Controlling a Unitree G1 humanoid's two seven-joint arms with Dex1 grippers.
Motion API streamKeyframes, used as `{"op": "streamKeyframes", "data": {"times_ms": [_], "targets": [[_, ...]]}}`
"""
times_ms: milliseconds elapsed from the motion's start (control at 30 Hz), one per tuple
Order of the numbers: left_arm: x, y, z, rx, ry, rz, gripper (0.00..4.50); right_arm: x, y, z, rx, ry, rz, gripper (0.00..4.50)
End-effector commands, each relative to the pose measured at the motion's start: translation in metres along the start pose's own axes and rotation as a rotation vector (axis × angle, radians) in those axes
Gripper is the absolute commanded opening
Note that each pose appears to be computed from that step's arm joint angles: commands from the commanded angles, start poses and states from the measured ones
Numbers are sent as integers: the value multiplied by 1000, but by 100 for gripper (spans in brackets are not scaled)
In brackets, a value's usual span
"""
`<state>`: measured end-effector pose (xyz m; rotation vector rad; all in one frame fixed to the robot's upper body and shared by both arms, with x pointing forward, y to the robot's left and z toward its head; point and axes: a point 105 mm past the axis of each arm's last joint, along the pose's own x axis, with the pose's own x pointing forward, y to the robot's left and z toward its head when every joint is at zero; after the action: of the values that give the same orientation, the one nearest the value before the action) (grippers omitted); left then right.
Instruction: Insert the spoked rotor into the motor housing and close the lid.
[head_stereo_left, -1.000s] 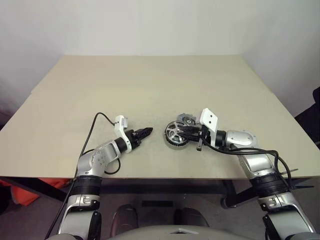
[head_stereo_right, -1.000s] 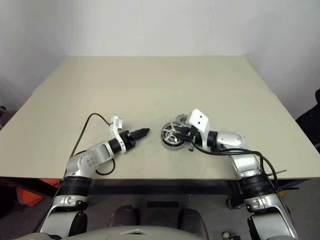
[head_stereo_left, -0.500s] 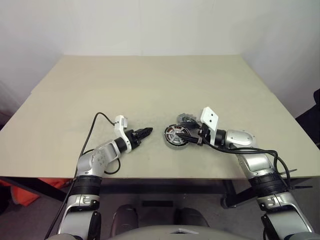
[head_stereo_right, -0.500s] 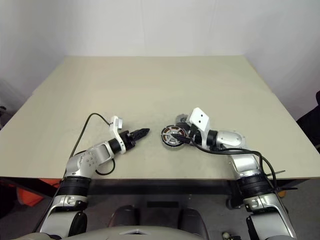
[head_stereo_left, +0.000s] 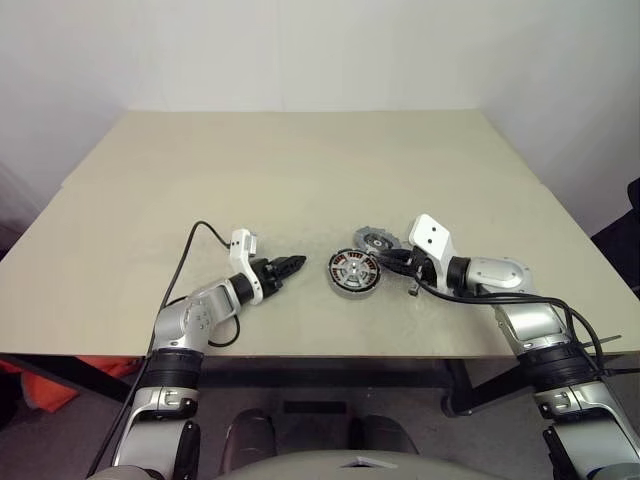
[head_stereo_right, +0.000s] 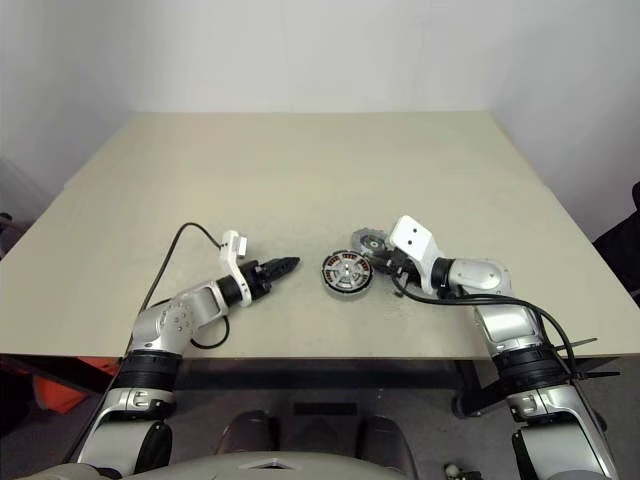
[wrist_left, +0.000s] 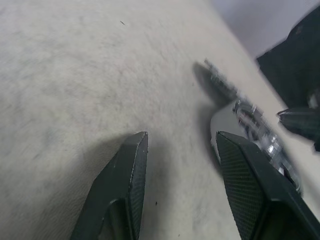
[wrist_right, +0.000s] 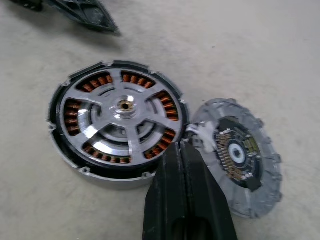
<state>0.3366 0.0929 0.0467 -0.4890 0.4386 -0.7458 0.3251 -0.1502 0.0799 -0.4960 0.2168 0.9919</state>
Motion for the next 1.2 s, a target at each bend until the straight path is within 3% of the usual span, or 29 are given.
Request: {"op": "streamKeyframes", "data": {"times_ms": [33,200,367,633,1000,1200], "targets": [[2,-9,10,228,35,-14,230,0,1,18,-51,-27,31,2],[3,-19,12,513,101,-53,230,5,5,27,-79,-43,70,2],[4,-23,17,547,83,-67,230,8,12,34,-82,-67,99,2],[1,-34,27,546,33,-95,230,12,35,-15,-32,88,168,2],[1,-35,24,536,33,-100,230,4,13,44,-107,-97,124,2],[1,-33,22,526,39,-91,230,9,27,49,-93,-112,183,2]]}}
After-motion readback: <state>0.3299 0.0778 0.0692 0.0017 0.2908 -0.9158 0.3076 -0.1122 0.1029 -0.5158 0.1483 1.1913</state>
